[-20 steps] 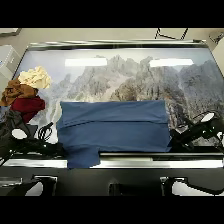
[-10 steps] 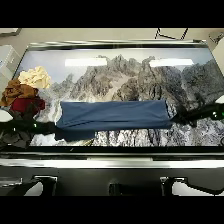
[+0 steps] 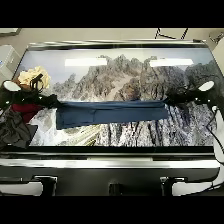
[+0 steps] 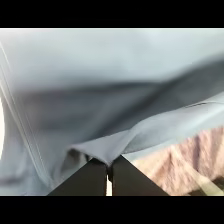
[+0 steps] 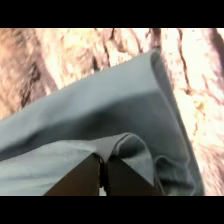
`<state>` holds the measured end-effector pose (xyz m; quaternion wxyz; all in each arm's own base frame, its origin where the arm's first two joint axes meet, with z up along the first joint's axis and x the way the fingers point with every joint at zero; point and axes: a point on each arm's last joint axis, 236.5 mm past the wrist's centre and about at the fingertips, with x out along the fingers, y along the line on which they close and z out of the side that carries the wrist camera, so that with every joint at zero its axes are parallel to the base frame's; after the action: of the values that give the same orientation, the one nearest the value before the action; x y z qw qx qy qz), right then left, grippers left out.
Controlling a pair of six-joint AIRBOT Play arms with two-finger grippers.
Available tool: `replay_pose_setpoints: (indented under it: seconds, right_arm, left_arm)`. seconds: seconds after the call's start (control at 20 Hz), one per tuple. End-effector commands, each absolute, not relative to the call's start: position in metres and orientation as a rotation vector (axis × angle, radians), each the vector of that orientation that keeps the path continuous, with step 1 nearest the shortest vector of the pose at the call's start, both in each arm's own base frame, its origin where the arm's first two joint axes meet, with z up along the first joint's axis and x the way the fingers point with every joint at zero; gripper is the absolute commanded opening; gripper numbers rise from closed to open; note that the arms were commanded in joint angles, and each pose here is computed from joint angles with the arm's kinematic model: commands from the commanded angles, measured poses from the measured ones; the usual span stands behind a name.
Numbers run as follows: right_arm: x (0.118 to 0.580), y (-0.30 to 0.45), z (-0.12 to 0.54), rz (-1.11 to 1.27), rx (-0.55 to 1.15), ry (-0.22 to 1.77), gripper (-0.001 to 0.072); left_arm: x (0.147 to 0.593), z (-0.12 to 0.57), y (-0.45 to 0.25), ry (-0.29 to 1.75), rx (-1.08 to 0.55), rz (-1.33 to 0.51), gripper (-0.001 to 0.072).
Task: Fold the clothes and pants, and hang the long-sleeved shirts on hangers.
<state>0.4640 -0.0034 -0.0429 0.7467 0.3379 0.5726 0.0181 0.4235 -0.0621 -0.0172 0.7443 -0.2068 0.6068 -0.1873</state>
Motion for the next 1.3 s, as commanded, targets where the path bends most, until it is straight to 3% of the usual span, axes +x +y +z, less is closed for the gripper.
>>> replay_pose_setpoints:
  seconds: [0.0,0.1,0.15,0.25,0.3,0.45,0.55,0.6,0.65,0.8,0.85,0.9,0.95,1.0,1.05,1.2,1.25]
  right_arm:
    - [0.473,0.002,-0.069,0.008,0.792,1.278,0.0035]
    - [0.475,0.003,-0.067,0.013,0.811,1.273,0.0069]
    - [0.475,0.001,-0.062,0.018,0.816,1.275,0.0160]
    - [0.471,-0.013,-0.048,0.041,0.804,1.288,0.0487]
    - [0.466,-0.028,-0.044,0.046,0.787,1.298,0.0614]
    - [0.435,-0.061,-0.061,-0.006,0.846,1.403,0.0705]
    - [0.416,-0.044,-0.078,0.069,0.868,1.522,0.0707]
    - [0.414,-0.030,-0.085,0.124,0.880,1.556,0.0708]
    - [0.417,-0.016,-0.090,0.165,0.896,1.568,0.0708]
    - [0.435,0.014,-0.103,0.192,0.896,1.543,0.0702]
    - [0.443,0.019,-0.106,0.180,0.879,1.517,0.0667]
    - [0.451,0.023,-0.107,0.165,0.874,1.489,0.0552]
    - [0.456,0.028,-0.107,0.153,0.883,1.476,0.0389]
    - [0.459,0.036,-0.102,0.174,0.900,1.470,0.0105]
    - [0.461,0.043,-0.092,0.209,0.922,1.456,0.0034]
    - [0.460,0.062,-0.028,0.377,0.897,1.370,0.0033]
    - [0.457,0.065,-0.003,0.412,0.877,1.338,0.0033]
  left_arm:
    - [0.439,-0.056,-0.067,1.406,-0.506,-0.430,0.0023]
    - [0.432,-0.071,-0.073,1.462,-0.544,-0.449,0.0026]
    - [0.429,-0.073,-0.074,1.480,-0.547,-0.456,0.0069]
    - [0.425,-0.066,-0.070,1.489,-0.552,-0.466,0.0410]
    - [0.421,-0.059,-0.068,1.492,-0.555,-0.473,0.0411]
    - [0.422,-0.030,-0.059,1.435,-0.540,-0.470,0.0412]
    - [0.423,-0.009,-0.061,1.388,-0.520,-0.479,0.0418]
    - [0.424,0.004,-0.067,1.361,-0.522,-0.496,0.0494]
    - [0.425,0.015,-0.074,1.334,-0.528,-0.516,0.0526]
    - [0.427,0.045,-0.098,1.264,-0.544,-0.578,0.0524]
    - [0.428,0.048,-0.108,1.251,-0.543,-0.595,0.0523]
    - [0.430,0.050,-0.119,1.242,-0.539,-0.612,0.0520]
    - [0.435,0.048,-0.132,1.227,-0.533,-0.612,0.0481]
    - [0.442,0.045,-0.147,1.210,-0.536,-0.599,0.0399]
    - [0.448,0.041,-0.161,1.193,-0.542,-0.586,0.0328]
    - [0.458,0.022,-0.220,1.159,-0.538,-0.575,0.0117]
    - [0.456,0.011,-0.247,1.157,-0.532,-0.581,0.0091]
